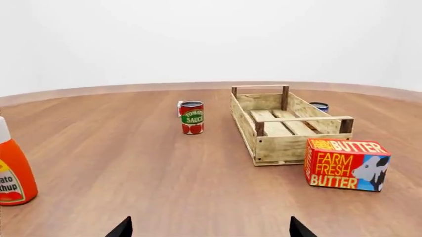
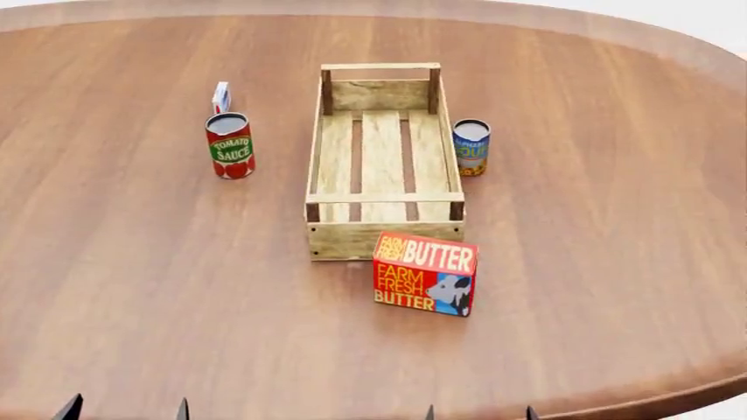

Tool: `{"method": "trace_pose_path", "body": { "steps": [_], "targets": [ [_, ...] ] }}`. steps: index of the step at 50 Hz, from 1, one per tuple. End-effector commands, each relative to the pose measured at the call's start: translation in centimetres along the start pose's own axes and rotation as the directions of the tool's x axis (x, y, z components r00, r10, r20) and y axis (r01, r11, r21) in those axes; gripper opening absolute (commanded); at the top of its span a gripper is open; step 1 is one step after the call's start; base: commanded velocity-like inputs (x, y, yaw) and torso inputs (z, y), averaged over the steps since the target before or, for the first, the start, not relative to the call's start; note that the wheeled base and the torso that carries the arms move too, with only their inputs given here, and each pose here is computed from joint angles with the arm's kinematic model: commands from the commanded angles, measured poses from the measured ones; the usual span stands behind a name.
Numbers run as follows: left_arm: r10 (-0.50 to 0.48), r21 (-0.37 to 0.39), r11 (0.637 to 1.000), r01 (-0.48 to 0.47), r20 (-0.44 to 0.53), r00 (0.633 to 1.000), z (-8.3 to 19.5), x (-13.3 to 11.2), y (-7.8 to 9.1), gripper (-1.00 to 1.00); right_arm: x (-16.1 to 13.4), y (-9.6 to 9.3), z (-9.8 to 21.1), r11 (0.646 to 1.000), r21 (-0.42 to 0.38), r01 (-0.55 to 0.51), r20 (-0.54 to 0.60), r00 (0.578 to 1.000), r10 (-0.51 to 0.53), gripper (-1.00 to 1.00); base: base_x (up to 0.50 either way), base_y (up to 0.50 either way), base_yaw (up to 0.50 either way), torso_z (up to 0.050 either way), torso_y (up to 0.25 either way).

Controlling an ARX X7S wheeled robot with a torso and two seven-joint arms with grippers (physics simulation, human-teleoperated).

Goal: Pick up the butter and put it in the tray.

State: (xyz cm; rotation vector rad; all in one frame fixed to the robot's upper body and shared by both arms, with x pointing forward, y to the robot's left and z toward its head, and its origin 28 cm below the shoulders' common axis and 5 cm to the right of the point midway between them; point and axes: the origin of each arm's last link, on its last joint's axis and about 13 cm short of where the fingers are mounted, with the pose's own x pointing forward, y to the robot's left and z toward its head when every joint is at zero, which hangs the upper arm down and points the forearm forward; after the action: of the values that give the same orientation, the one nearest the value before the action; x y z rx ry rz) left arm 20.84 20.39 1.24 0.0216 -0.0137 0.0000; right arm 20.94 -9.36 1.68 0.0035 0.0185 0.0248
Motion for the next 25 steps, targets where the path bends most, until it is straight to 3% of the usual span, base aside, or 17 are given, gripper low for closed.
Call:
{"method": "trace_pose_path", "body": {
  "steps": [1, 21, 25],
  "targets": [
    [0.004, 0.009, 1.0, -0.004, 0.002, 1.0, -0.1, 0.0, 0.1, 1.0, 0.1, 0.2, 0.2, 1.0, -0.003, -0.001, -0.006, 1.0, 0.001, 1.0, 0.0, 0.0, 0.0, 0.0, 0.0],
    [0.018, 0.007, 1.0, -0.018, 0.006, 1.0, 0.2, 0.0, 0.2, 1.0, 0.0, 0.3, 0.1, 1.0, -0.004, 0.0, -0.005, 1.0, 0.0, 1.0, 0.0, -0.03, 0.0, 0.0, 0.0],
    [0.031, 0.015, 0.999, -0.031, -0.008, 0.999, 1.0, 0.1, 0.4, 1.0, -0.3, 0.3, 1.4, 1.0, 0.002, 0.001, -0.006, 1.0, -0.001, 1.0, 0.0, 0.0, 0.0, 0.0, 0.0]
  ]
}}
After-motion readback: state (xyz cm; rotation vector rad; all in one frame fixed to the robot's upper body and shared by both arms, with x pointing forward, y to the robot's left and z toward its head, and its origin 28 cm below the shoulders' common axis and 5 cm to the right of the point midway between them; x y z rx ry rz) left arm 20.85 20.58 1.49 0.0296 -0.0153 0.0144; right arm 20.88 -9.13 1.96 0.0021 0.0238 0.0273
